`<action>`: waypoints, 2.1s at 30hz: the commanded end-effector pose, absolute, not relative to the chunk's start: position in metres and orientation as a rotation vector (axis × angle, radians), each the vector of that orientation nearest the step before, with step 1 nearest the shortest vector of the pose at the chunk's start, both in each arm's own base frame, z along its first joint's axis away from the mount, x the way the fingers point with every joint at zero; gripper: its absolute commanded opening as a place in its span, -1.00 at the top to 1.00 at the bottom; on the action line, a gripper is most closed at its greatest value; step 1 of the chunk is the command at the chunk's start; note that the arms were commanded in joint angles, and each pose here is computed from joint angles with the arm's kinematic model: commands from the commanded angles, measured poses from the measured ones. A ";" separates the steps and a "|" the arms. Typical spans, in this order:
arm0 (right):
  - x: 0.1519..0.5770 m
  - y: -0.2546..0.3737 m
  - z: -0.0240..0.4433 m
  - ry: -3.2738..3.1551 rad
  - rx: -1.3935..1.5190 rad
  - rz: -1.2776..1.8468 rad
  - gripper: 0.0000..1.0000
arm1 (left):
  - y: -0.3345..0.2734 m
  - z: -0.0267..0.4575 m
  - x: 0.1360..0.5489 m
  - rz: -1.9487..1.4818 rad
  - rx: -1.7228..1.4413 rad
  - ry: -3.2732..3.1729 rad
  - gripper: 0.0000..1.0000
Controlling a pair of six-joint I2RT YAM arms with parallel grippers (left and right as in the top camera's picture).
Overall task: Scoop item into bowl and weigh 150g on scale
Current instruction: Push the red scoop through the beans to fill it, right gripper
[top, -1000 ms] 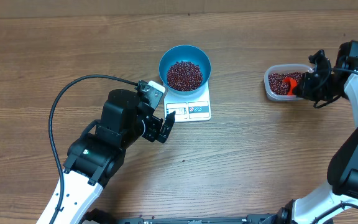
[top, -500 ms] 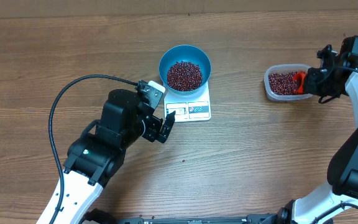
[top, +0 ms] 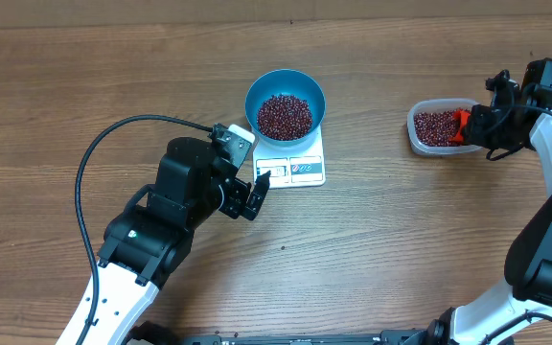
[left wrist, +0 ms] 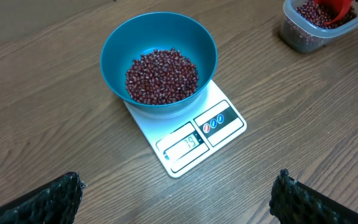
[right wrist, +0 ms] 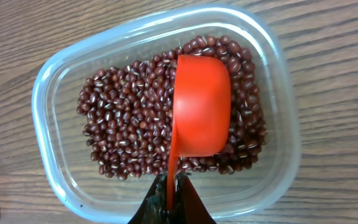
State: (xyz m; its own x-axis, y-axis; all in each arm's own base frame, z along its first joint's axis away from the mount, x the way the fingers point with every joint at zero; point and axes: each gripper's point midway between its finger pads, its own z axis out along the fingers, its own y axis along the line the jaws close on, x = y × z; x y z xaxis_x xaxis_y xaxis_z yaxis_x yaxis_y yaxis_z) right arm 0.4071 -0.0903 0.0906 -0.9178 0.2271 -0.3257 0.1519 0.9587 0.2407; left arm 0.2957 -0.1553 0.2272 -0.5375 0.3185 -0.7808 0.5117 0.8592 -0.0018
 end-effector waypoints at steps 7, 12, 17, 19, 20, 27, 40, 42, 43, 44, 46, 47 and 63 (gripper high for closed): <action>0.399 -0.071 0.079 2.787 0.246 0.380 0.93 | -0.157 0.235 0.298 -0.304 0.587 2.169 -0.99; 0.396 -0.062 0.078 2.800 0.227 0.408 0.93 | -0.157 0.235 0.298 -0.304 0.587 2.169 -0.99; 0.397 -0.048 0.082 2.776 0.142 0.515 0.93 | -0.157 0.235 0.298 -0.304 0.587 2.169 -0.99; 0.396 -0.048 0.082 2.777 0.142 0.515 0.93 | -0.157 0.235 0.298 -0.304 0.587 2.169 -0.99; 0.396 -0.048 0.082 2.778 0.142 0.516 0.93 | -0.157 0.235 0.298 -0.304 0.587 2.169 -0.99; 0.397 -0.042 0.085 2.758 0.092 0.563 0.93 | -0.157 0.235 0.298 -0.304 0.587 2.169 -0.99; 0.396 -0.032 0.079 2.726 0.068 0.639 0.93 | -0.157 0.235 0.298 -0.304 0.587 2.169 -0.99; 0.396 -0.032 0.079 2.725 0.069 0.644 0.93 | -0.157 0.235 0.298 -0.304 0.587 2.169 -0.99; 0.396 -0.032 0.079 2.725 0.074 0.645 0.93 | -0.157 0.235 0.298 -0.304 0.587 2.169 -0.99; 0.396 -0.031 0.080 2.720 0.075 0.660 0.93 | -0.157 0.235 0.298 -0.304 0.587 2.169 -0.99; 0.396 -0.027 0.083 2.703 0.072 0.700 0.93 | -0.157 0.235 0.298 -0.304 0.587 2.169 -1.00; 0.396 -0.026 0.084 2.697 0.073 0.717 0.93 | -0.157 0.235 0.298 -0.304 0.587 2.169 -0.99; 0.396 -0.032 0.088 2.670 0.108 0.761 0.93 | -0.157 0.235 0.298 -0.305 0.587 2.169 -0.99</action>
